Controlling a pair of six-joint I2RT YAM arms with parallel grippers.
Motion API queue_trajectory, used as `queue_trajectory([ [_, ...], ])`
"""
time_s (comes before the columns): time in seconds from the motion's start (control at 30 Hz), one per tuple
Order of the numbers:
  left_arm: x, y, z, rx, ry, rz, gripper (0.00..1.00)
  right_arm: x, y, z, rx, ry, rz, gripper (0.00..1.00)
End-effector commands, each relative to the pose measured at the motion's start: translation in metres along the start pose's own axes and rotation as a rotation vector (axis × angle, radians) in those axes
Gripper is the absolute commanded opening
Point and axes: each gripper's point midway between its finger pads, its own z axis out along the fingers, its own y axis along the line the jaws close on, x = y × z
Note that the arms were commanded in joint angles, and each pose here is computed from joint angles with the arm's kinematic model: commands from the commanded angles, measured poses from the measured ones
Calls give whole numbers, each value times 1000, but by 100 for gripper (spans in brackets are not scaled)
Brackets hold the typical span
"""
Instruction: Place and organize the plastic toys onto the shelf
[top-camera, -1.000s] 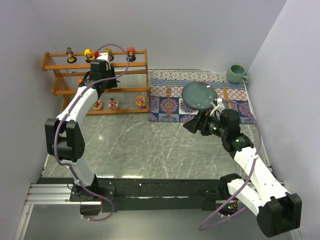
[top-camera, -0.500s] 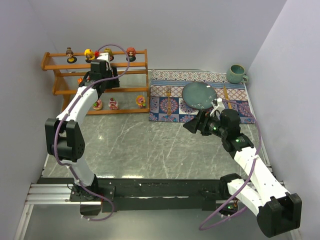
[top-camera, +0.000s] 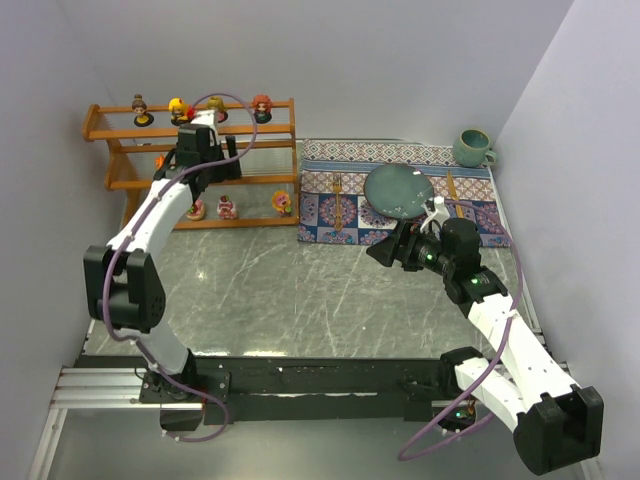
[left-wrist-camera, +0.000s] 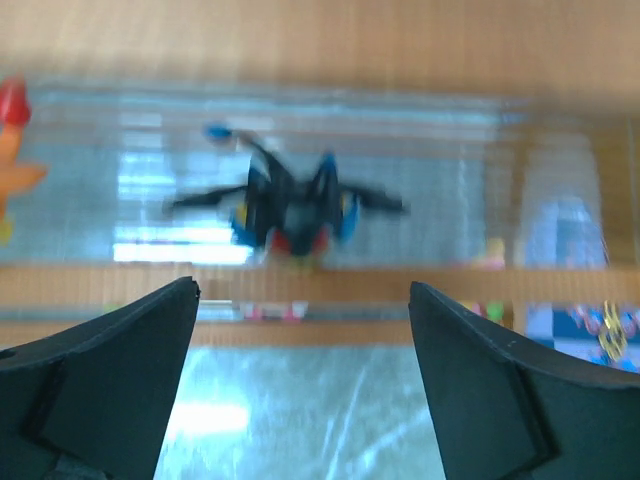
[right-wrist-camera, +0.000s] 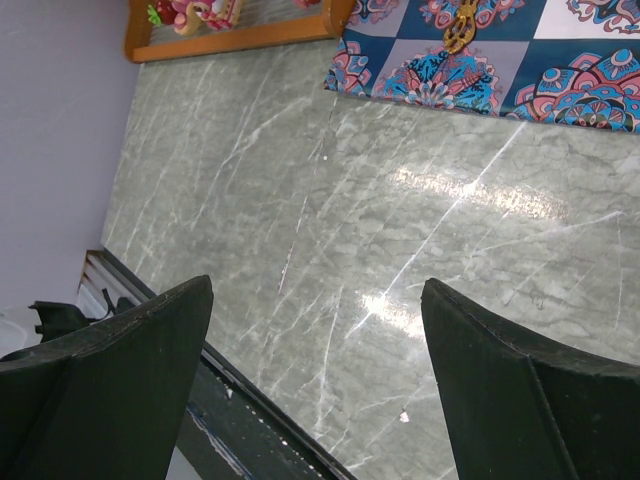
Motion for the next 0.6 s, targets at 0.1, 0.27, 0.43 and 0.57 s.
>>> queue_trajectory([
  [0.1,-9,5,-77,17,-87,-81,99,-17,10,-8,-18,-60,-52,92],
  [0.27,-2,33,-135,-84,-167,-133,97,-35,13,-23,47,-103,-98,93],
  [0.43,10,57,-193,-159,-236,-199,97,-69,3,-60,233,-245,-173,94],
  [0.57,11,74,-253,-184,-352,-220,97,-96,4,-99,336,-395,-227,98],
])
